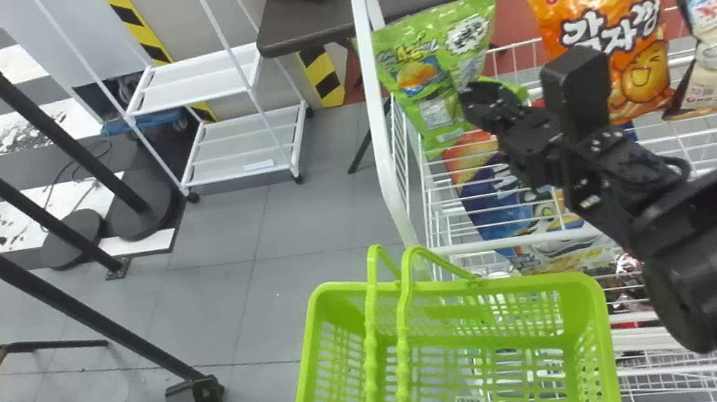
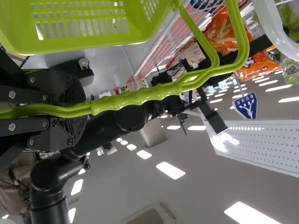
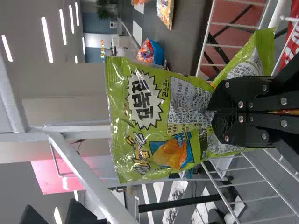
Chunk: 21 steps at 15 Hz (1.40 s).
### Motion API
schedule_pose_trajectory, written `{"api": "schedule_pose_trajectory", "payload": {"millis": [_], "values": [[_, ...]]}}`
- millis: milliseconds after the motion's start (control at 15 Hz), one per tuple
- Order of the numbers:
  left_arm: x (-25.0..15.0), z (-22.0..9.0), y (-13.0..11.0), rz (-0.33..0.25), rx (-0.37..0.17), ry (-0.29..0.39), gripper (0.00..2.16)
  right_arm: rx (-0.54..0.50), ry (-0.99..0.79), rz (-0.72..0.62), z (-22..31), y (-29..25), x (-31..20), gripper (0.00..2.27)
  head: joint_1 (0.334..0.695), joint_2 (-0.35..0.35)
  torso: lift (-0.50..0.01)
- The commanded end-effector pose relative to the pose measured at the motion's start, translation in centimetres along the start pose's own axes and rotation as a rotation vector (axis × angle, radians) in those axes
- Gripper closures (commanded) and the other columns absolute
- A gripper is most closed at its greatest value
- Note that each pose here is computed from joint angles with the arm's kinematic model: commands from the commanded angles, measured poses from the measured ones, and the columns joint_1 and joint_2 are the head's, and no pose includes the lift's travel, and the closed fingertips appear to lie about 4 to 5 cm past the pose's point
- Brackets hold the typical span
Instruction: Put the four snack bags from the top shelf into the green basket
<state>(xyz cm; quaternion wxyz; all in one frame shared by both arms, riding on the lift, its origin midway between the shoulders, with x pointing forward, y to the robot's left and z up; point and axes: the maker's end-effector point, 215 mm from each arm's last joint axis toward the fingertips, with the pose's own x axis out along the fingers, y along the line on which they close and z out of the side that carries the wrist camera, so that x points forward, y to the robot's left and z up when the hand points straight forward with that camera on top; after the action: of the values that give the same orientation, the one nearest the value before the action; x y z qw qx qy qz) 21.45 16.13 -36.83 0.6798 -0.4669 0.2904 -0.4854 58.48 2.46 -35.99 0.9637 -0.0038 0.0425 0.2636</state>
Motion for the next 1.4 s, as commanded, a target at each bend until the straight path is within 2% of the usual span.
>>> {"api": "schedule_pose_trajectory", "payload": {"millis": [0,133,333,667,933,1067,1133,1200,1333], "values": [[0.0,0.4,0.1,-0.001,0.003,-0.004,2.15,0.017,-0.011,-0.039,1.0,-0.6,-2.8,2.25,0.695,0.264,-0.001],[0.0,0.7,0.3,-0.001,0.004,-0.006,2.15,0.06,-0.008,-0.077,1.7,-1.3,-6.0,2.25,0.695,0.249,-0.001],[0.1,1.1,0.5,-0.004,-0.001,-0.008,2.15,0.128,0.002,-0.082,2.5,0.4,-10.4,2.25,0.695,0.223,-0.001],[0.3,1.5,0.8,-0.005,0.001,-0.011,2.15,0.205,0.159,-0.113,-1.2,1.8,-19.6,2.25,0.695,0.203,-0.001],[0.5,1.3,0.8,-0.006,-0.005,-0.01,2.15,0.336,0.332,-0.02,-3.8,6.0,-23.6,2.25,0.695,0.196,-0.001],[0.6,1.2,0.9,-0.006,-0.007,-0.01,2.15,0.416,0.375,0.068,-4.4,9.6,-24.5,2.25,0.695,0.219,-0.001],[0.6,1.2,0.9,-0.005,-0.009,-0.011,2.15,0.428,0.389,0.103,-4.1,11.2,-24.9,2.25,0.695,0.239,-0.001],[0.6,1.0,0.9,-0.006,-0.011,-0.011,2.15,0.427,0.408,0.138,-3.9,12.8,-25.2,2.25,0.695,0.289,-0.001],[0.6,1.0,0.8,-0.007,-0.011,-0.009,2.15,0.428,0.509,0.187,-6.0,15.2,-26.1,2.22,0.695,0.335,-0.001]]}}
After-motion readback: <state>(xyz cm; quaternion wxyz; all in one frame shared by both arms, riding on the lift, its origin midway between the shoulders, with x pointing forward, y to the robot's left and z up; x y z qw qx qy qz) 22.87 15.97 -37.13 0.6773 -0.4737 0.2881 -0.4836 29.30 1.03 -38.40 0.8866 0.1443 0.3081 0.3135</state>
